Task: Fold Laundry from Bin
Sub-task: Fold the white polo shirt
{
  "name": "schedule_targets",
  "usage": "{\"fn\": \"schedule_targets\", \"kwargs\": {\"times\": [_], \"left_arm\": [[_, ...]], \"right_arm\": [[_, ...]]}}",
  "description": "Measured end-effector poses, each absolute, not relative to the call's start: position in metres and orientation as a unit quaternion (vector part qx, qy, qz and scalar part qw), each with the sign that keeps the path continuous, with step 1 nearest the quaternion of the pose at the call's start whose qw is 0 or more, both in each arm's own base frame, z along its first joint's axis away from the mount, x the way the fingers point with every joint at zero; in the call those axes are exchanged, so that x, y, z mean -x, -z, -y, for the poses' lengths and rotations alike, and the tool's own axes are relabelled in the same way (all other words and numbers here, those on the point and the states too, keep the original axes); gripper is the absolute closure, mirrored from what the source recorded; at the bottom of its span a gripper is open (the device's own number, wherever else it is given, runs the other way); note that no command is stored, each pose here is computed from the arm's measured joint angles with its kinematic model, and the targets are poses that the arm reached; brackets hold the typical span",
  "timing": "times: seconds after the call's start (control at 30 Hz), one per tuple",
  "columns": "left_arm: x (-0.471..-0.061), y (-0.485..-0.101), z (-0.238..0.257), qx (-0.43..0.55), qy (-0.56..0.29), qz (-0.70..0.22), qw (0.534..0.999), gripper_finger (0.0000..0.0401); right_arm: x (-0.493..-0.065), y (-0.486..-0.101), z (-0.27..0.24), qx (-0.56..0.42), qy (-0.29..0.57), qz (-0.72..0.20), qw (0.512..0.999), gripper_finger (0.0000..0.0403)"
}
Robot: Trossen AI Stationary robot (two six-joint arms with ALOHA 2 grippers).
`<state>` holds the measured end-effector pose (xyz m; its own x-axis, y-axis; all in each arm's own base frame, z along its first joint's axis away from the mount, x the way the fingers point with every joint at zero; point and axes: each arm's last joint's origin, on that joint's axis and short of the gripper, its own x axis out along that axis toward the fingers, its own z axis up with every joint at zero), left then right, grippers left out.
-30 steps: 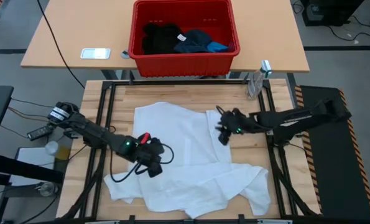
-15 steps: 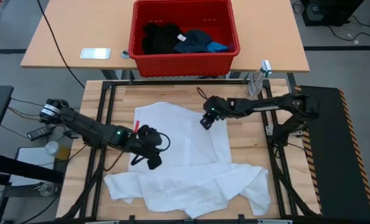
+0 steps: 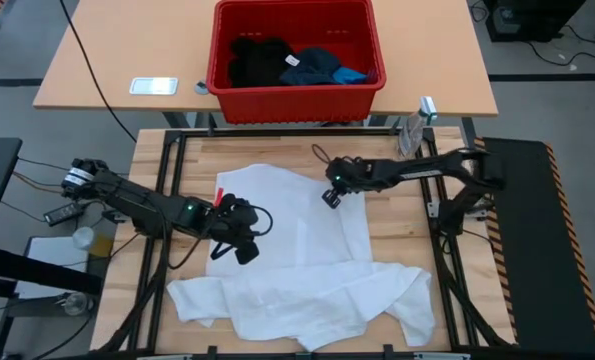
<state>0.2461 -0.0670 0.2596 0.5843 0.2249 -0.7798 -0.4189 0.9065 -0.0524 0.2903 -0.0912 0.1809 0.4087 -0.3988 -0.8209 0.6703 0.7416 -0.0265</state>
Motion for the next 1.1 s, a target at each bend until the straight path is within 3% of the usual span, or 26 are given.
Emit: {"fn": "schedule_targets", "kwargs": {"times": [0.17, 0.3, 0.37, 0.57, 0.77, 1.1], "left_arm": [[-0.246, -0.260, 0.068, 0.092, -0.171, -0.423, 0.885, 0.0258], [-0.248, -0.260, 0.064, 0.079, -0.172, -0.418, 0.888, 0.0258], [-0.249, -0.257, 0.063, 0.086, -0.166, -0.412, 0.892, 0.0258], [-0.239, -0.217, 0.062, 0.104, -0.164, -0.438, 0.878, 0.0258], [-0.225, -0.185, 0.048, 0.109, -0.205, -0.470, 0.851, 0.0258], [-0.222, -0.181, 0.043, 0.106, -0.210, -0.486, 0.842, 0.0258]], "right_arm": [[-0.268, -0.260, 0.080, -0.044, 0.410, -0.313, 0.856, 0.0399], [-0.236, -0.286, 0.078, -0.035, 0.448, -0.298, 0.842, 0.0399], [-0.220, -0.284, 0.075, -0.057, 0.454, -0.336, 0.824, 0.0399], [-0.184, -0.267, 0.085, -0.122, 0.568, -0.411, 0.702, 0.0395], [-0.196, -0.255, 0.107, -0.136, 0.518, -0.452, 0.714, 0.0372], [-0.203, -0.234, 0.120, -0.161, 0.445, -0.529, 0.704, 0.0361]]}}
